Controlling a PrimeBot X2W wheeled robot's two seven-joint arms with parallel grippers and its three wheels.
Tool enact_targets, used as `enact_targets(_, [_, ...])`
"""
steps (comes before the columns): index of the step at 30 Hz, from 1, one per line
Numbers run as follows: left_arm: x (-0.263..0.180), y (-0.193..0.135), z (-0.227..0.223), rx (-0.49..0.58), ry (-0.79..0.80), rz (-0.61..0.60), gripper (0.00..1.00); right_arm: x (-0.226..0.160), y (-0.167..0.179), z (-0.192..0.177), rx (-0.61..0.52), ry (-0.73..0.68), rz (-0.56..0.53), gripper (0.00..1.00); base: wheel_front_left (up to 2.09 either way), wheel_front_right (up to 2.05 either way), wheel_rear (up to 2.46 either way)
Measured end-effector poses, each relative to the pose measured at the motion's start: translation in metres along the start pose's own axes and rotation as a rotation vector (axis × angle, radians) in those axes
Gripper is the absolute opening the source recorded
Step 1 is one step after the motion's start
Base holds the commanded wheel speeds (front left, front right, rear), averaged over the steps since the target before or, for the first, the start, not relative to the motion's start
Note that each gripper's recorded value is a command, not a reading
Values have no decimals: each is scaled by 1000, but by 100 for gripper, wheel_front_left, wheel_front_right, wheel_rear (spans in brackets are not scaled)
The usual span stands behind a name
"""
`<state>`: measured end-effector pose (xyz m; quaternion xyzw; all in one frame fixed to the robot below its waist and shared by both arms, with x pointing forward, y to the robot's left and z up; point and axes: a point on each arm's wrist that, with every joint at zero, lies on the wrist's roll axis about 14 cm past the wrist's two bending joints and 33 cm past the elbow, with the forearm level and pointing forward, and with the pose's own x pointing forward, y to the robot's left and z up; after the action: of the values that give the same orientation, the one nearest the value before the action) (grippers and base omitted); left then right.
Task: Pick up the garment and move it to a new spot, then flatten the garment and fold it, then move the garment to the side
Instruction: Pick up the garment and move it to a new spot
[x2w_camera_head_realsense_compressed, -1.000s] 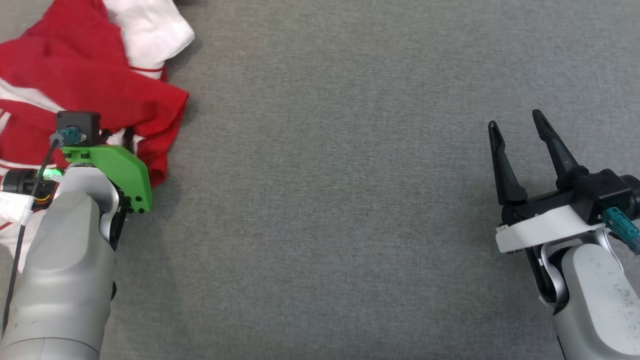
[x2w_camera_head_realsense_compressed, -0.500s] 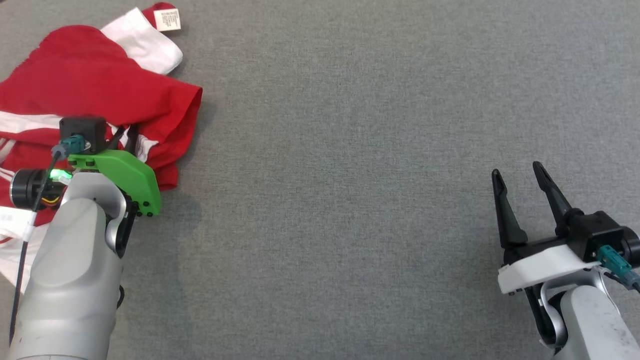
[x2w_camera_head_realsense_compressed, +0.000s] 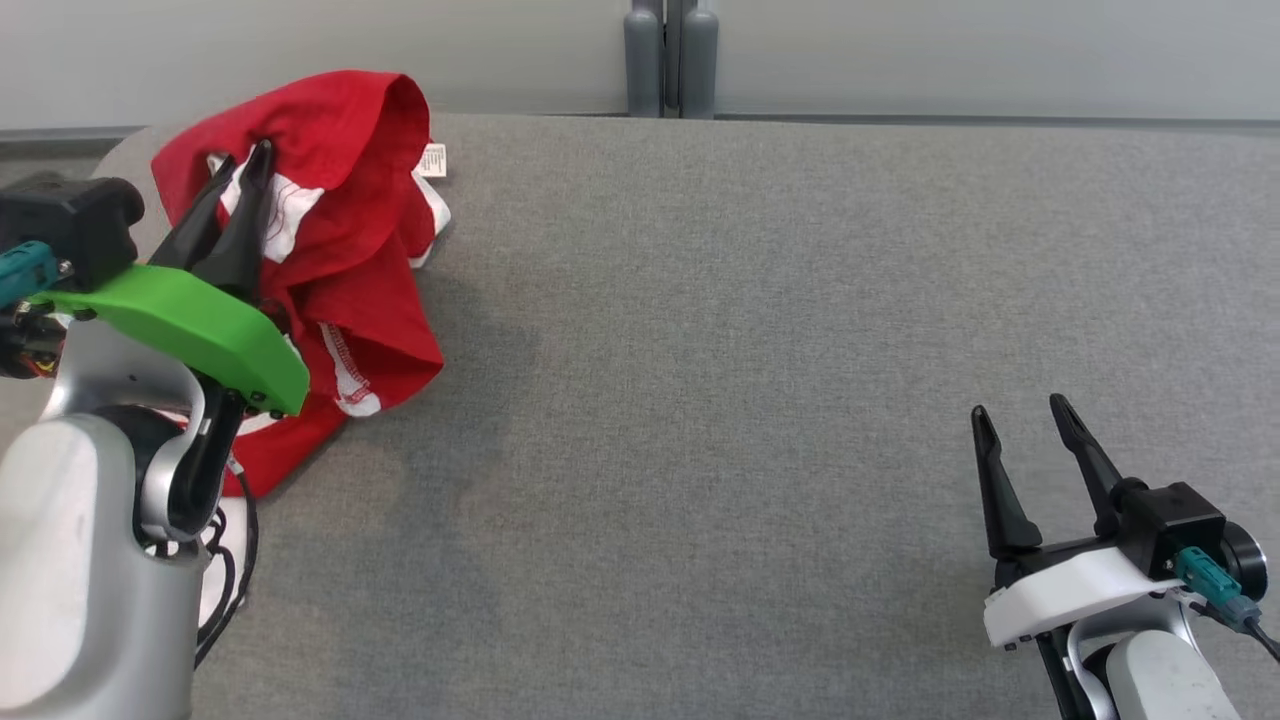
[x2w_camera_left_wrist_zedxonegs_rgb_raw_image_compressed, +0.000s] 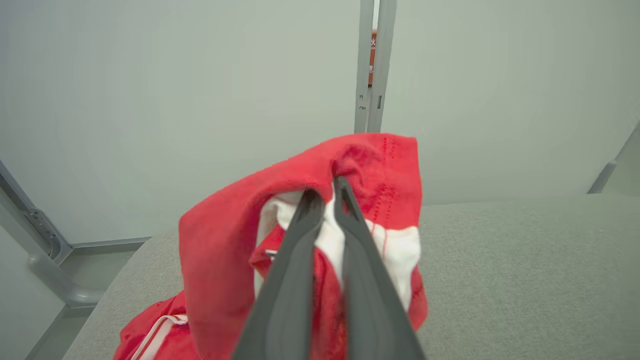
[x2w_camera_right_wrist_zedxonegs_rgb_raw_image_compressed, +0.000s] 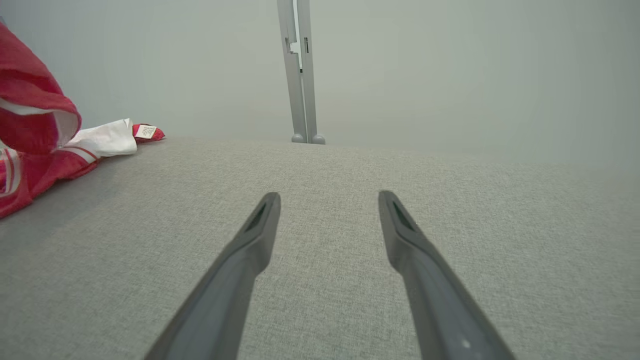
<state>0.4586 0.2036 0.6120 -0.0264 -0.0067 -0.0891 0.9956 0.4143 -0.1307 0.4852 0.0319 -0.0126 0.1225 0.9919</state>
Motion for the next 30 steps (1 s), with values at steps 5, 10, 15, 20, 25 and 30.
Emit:
enact_targets(5, [-11, -53, 36, -41, -73, -156, 0, -13, -9, 9, 3, -21, -44, 100, 0, 0, 0])
enact_targets(10, [-19, -129, 44, -118, -65, -390, 0, -28, -23, 12, 7, -27, -102, 100, 0, 0, 0])
enact_targets(15, [-30, -209, 35, -284, 3, -640, 0, -48, -46, 17, -3, -37, -183, 100, 0, 0, 0])
enact_targets(20, [-24, -256, -13, -396, 193, -748, 0, -67, -67, 26, -11, -57, -264, 100, 0, 0, 0])
enact_targets(25, [4, -288, -74, -424, 395, -746, 0, -89, -88, 28, -10, -59, -355, 100, 0, 0, 0])
enact_targets(30, [46, -288, -127, -359, 448, -606, 0, -111, -105, 24, -5, -43, -438, 100, 0, 0, 0])
